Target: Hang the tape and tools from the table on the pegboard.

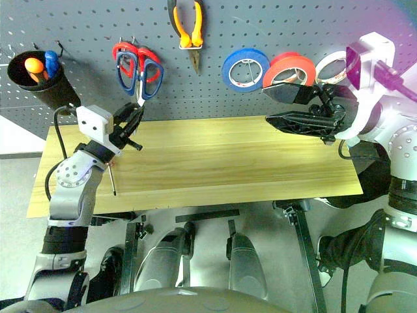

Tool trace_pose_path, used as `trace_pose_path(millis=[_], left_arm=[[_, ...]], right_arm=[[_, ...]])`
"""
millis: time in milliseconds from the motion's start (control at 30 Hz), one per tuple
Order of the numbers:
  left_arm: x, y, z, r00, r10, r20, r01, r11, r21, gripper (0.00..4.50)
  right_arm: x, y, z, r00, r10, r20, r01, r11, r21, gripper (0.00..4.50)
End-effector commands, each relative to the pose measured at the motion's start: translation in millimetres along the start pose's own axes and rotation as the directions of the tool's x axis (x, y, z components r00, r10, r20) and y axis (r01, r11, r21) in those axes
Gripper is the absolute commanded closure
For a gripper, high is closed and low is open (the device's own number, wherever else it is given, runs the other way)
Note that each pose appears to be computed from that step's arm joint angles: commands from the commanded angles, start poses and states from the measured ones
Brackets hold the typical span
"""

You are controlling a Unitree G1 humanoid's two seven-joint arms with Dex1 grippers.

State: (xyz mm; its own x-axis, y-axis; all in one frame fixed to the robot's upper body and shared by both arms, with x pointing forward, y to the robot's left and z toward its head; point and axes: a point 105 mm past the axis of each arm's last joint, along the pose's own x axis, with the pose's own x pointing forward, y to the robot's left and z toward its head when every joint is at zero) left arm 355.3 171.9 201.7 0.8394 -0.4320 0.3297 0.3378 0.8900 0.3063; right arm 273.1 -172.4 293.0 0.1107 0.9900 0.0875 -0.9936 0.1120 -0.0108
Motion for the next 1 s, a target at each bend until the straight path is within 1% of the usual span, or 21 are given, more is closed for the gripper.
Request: trace_pose_path(millis=[33, 300, 600, 733, 900, 1000], left_arm=[[5, 1, 10, 0.998, -0.017, 0.053, 0.015, 0.999, 0.044, 3.88], [9, 3, 3, 0.999, -0.02, 0.046, 0.018, 0.999, 0.043, 3.88], [10, 3, 1, 0.999, -0.017, 0.052, 0.015, 1.0, 0.024, 3.94], [8, 5, -3, 0.999, 0.005, 0.035, -0.005, 1.0, 0.017, 3.94], [10, 4, 1, 0.999, 0.008, 0.045, -0.01, 0.999, 0.032, 3.94], [9, 3, 1, 0.999, 0.003, 0.054, -0.004, 1.0, 0.012, 3.94]], right_arm=[[-1, 7, 8, 1.0, 0.003, -0.013, -0.004, 0.999, -0.047, 0.55], [-2, 8, 5, 1.0, -0.02, -0.023, 0.019, 0.999, -0.041, 0.55], [-1, 9, 3, 0.999, -0.017, -0.03, 0.016, 0.999, -0.039, 0.59], [-1, 8, 2, 0.999, -0.018, -0.03, 0.017, 0.999, -0.038, 0.59], [0, 6, 1, 0.999, -0.016, -0.035, 0.015, 0.999, -0.037, 0.59], [1, 5, 0, 0.999, -0.02, -0.04, 0.018, 0.999, -0.033, 0.59]])
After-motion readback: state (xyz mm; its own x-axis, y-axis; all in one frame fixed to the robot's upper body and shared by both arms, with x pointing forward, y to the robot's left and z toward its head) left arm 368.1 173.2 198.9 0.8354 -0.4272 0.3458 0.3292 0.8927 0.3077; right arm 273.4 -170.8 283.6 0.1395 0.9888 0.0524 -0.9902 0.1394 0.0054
